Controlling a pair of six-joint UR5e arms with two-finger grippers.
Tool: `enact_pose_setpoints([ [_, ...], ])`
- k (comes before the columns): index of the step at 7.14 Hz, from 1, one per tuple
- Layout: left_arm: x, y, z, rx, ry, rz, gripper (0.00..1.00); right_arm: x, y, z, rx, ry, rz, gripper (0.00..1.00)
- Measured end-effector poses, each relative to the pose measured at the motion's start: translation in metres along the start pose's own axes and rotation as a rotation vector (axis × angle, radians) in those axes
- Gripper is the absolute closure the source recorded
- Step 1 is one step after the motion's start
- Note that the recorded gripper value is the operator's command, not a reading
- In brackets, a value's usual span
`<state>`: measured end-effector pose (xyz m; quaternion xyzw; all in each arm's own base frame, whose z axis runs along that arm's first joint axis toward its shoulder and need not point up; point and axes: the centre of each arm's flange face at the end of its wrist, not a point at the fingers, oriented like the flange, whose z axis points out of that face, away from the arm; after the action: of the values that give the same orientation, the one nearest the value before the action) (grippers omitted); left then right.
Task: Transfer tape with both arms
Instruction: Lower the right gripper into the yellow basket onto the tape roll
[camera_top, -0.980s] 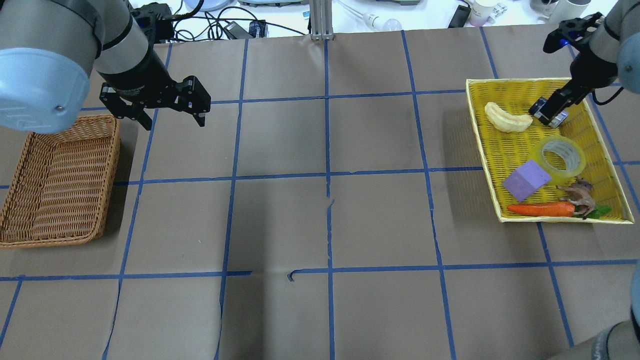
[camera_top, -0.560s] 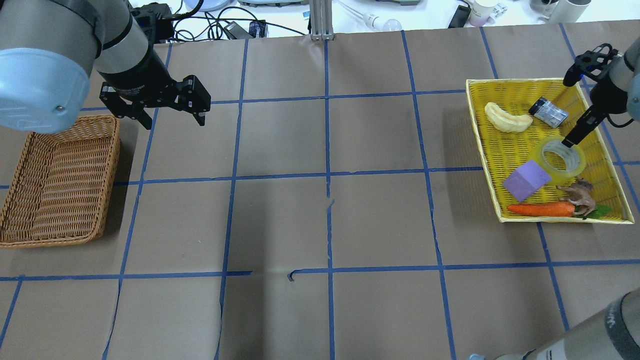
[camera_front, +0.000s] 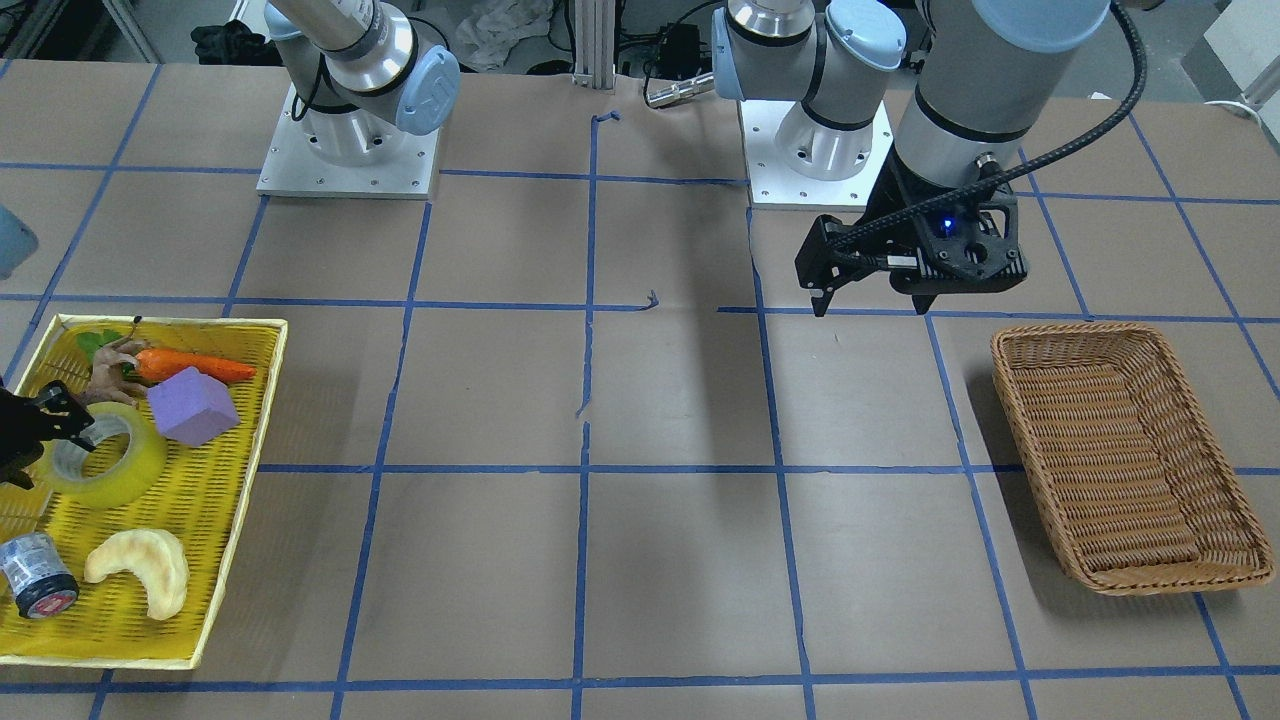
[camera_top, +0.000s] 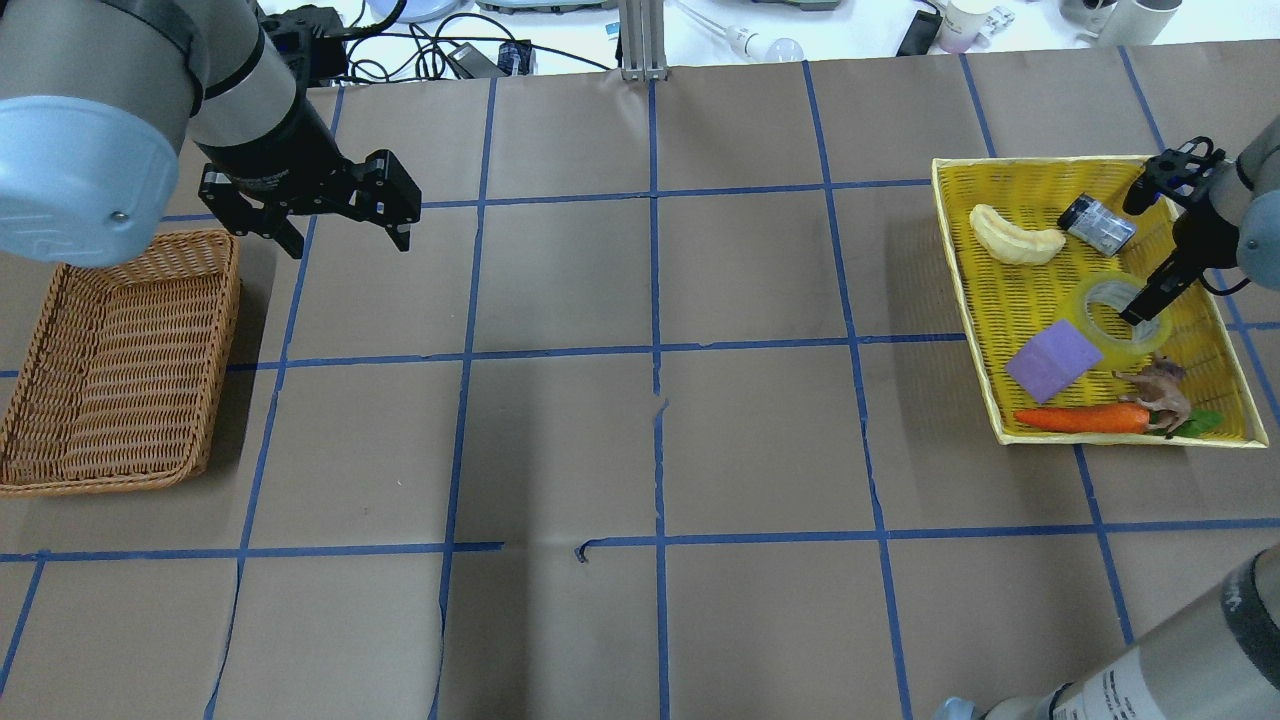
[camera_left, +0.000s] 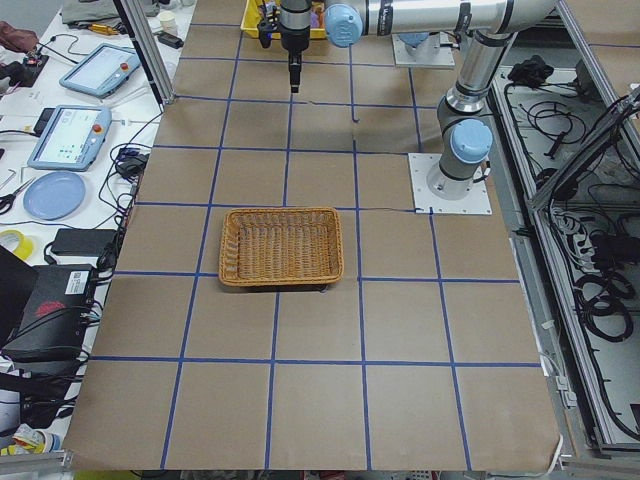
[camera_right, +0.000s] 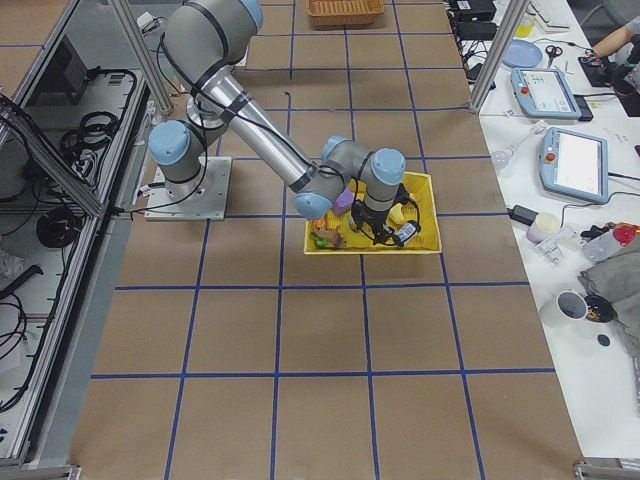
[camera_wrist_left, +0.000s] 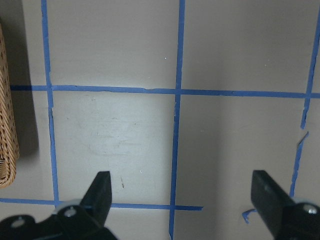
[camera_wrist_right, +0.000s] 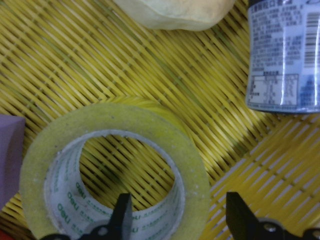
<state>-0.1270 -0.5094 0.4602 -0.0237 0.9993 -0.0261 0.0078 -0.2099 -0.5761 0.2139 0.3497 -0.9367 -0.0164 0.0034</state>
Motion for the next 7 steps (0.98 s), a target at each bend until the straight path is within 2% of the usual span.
enact_pose_setpoints([
  [1, 0.000, 0.000, 0.000, 0.000, -0.001, 0.000, 0.00, 0.001, 0.000, 0.004, -0.001, -0.005, 0.009, 1.00],
  [5, 0.000, 0.000, -0.001, 0.003, 0.000, 0.000, 0.00, 0.004, -0.001, -0.010, 0.003, 0.006, 0.078, 1.00],
  [7, 0.000, 0.000, 0.000, 0.000, 0.000, 0.000, 0.00, 0.010, -0.013, -0.056, 0.009, 0.018, 0.093, 1.00],
])
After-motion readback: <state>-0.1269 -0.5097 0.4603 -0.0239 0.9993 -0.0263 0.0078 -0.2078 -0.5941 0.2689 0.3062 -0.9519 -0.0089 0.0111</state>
